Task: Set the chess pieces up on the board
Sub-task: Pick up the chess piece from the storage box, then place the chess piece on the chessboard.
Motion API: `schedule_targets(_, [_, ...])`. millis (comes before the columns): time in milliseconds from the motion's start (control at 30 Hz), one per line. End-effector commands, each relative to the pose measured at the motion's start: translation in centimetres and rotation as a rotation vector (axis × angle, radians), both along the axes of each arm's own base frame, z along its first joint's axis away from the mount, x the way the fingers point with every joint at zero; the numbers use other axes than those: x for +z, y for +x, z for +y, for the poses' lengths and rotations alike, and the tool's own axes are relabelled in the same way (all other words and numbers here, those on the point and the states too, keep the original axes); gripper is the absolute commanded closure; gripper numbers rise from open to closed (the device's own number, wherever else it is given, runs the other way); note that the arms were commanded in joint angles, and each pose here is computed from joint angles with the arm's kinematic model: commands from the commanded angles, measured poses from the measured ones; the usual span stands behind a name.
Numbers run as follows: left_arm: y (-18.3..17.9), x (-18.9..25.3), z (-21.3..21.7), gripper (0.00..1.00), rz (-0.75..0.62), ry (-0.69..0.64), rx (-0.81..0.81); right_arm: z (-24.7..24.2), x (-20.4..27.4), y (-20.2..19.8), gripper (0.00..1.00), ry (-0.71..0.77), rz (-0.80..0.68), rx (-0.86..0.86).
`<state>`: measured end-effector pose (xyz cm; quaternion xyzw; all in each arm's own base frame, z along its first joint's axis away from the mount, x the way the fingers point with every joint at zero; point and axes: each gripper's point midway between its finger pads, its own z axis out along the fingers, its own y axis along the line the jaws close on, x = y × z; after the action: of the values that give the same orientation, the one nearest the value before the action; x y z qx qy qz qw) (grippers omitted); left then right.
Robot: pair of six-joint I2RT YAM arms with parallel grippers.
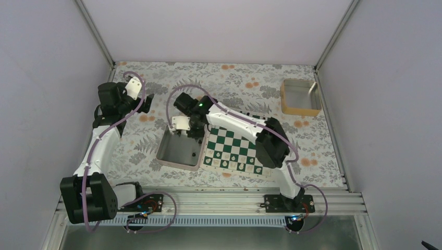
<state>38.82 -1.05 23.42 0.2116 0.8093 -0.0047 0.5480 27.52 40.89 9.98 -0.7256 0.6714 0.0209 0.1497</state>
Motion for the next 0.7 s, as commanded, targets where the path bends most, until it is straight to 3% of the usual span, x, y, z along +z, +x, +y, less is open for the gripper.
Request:
schedule_targets(0, [-0.3,2.9,-0.1,0.00,-0.054,0.042,-0.031,-3.5,3.9,2.3,0.90,0.063,-0.044,-0.130])
schedule_targets(233, [-1.8,4.4,-3.2,0.00,0.035,0.131,-0.288,-12.6,5.5,5.6,0.90,0.099,-0.057,-0.344])
schedule_targets(467, [-4.6,-0.2,-5.2,0.00,0.251,0.213,-0.459,-20.5,4.7,6.4,0.90,0.104,-0.044,-0.509])
schedule_targets(667, [-6.3,-3.6,-7.3,0.00,0.314,0.262,-0.489,-25.9,3.3,7.2,0.90,0.105,-0.029,-0.610])
